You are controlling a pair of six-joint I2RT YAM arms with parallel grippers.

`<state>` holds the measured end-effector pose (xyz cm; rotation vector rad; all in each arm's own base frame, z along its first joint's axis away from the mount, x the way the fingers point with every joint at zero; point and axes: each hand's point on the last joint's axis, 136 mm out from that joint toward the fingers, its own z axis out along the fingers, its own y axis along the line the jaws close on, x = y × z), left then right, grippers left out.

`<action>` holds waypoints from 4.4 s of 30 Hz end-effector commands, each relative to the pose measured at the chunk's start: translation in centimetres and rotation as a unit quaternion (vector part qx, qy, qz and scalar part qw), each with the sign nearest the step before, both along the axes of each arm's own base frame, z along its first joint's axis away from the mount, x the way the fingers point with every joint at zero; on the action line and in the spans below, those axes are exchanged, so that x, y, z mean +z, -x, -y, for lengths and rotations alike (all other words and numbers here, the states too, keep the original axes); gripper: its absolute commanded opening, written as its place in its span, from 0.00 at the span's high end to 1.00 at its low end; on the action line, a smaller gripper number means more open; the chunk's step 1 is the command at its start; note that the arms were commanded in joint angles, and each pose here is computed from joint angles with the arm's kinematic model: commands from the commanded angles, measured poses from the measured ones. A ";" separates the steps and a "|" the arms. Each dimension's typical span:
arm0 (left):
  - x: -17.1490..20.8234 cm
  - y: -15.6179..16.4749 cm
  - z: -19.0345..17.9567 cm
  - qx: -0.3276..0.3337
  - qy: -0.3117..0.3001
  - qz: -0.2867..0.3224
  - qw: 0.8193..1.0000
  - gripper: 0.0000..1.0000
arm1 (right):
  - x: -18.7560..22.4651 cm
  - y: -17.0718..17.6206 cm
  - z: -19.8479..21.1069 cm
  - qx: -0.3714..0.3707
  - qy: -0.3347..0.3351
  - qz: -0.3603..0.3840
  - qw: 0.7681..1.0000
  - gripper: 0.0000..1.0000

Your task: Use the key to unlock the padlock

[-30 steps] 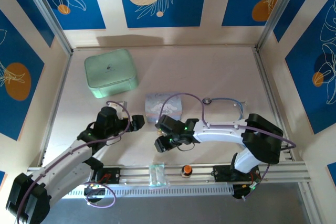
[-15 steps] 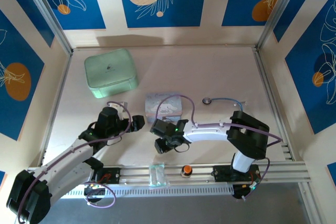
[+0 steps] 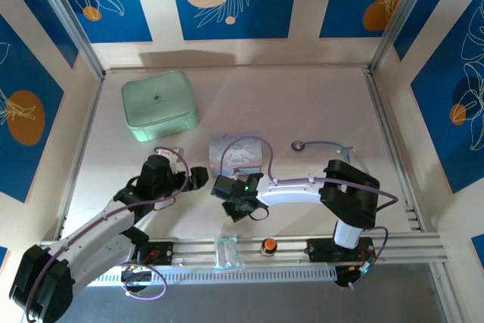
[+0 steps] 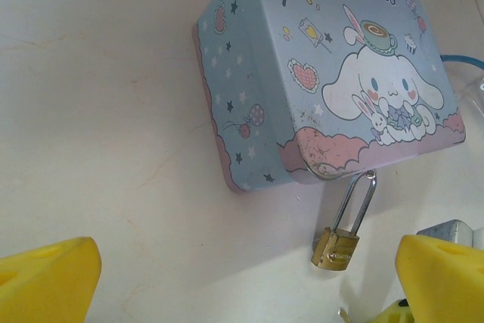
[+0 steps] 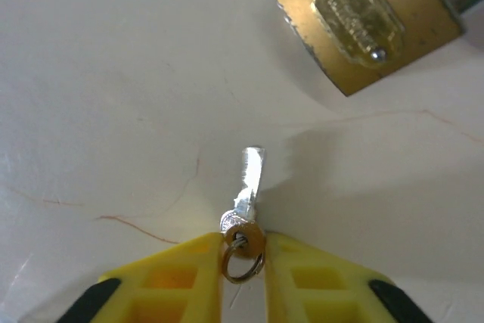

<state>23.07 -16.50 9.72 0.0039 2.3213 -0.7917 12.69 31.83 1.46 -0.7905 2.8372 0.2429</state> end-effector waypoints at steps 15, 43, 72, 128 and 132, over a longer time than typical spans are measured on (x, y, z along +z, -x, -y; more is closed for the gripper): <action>2.9 0.9 4.7 -0.097 0.107 0.033 0.989 0.11 | 4.1 -1.4 0.7 0.022 -0.221 -0.019 0.975 1.00; 9.0 3.1 12.9 -0.166 0.174 0.111 0.964 0.65 | 13.6 -2.7 1.7 -0.016 -0.396 0.027 0.918 1.00; 10.9 2.3 12.2 -0.132 0.194 0.121 0.964 1.00 | 18.5 -5.4 3.6 -0.055 -0.516 0.074 0.851 0.26; 20.4 1.9 12.0 -0.103 0.326 0.171 0.924 1.00 | 26.7 -6.1 1.0 0.031 -0.654 0.116 0.747 0.72; 20.4 2.0 12.2 -0.107 0.330 0.169 0.923 1.00 | 26.8 -6.1 0.9 0.033 -0.656 0.116 0.745 0.80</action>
